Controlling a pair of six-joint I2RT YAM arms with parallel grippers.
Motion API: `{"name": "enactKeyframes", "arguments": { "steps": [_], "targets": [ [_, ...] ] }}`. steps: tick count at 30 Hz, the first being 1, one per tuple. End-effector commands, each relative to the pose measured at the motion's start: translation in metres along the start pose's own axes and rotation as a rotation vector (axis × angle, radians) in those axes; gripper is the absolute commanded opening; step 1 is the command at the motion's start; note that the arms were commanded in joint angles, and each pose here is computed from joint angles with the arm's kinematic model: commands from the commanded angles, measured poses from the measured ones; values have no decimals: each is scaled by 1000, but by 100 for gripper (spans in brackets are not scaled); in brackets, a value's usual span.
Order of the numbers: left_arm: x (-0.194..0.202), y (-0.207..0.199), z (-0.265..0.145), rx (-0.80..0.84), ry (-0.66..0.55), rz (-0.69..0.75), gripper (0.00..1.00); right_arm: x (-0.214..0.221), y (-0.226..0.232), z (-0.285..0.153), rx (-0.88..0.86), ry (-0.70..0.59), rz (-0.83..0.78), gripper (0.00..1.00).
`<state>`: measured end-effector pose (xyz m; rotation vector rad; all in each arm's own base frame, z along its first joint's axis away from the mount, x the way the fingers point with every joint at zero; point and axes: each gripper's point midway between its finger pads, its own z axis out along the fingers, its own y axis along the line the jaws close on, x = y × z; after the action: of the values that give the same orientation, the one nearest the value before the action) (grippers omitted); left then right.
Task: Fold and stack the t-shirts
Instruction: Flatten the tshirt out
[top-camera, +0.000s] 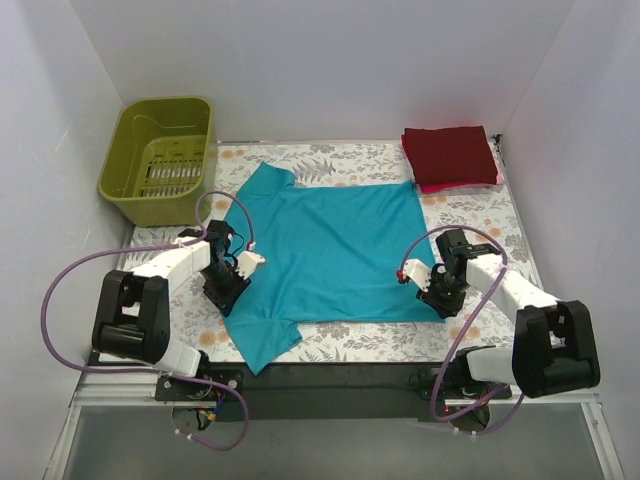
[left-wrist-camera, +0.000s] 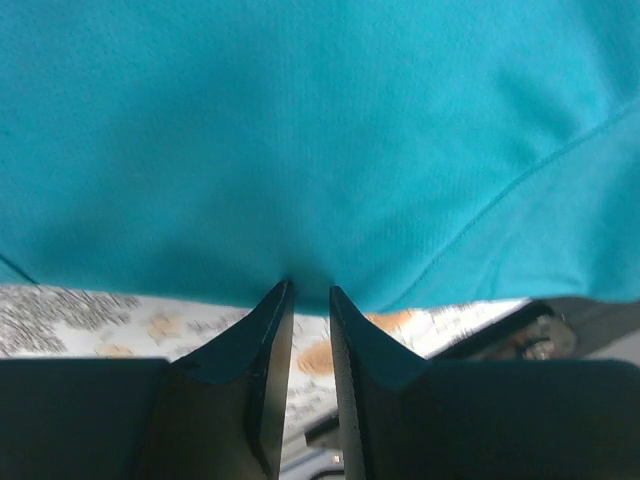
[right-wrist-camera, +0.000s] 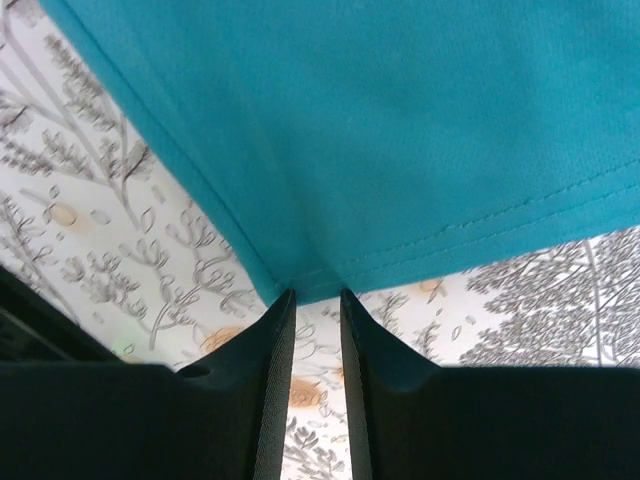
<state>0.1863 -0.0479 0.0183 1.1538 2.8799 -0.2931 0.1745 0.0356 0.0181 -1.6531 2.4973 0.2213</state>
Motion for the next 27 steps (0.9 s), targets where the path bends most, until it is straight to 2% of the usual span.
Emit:
{"name": "enactKeyframes", "arguments": {
  "steps": [1,2,7,11,15,19,27],
  "targets": [
    [17,-11,-19,1,43,45,21,10,23,-16,-58,20,-45,30],
    [16,-12,-23,3,40,47,23,4,22,-22,-54,-6,-47,30],
    [-37,-2,-48,3,-106,36,30,-55,-2,-52,-32,-194,21,31],
    [-68,14,-41,-19,-168,-14,33,-68,-19,-35,-54,-183,120,27],
    [-79,29,-27,-47,-165,-60,33,-69,-33,-18,-31,-158,163,23],
    [-70,30,-14,-51,-127,-71,33,-58,-29,-6,-45,-114,182,20],
    [0,-4,-9,13,27,-25,33,-15,4,9,-71,-8,159,20]
  ]
}}
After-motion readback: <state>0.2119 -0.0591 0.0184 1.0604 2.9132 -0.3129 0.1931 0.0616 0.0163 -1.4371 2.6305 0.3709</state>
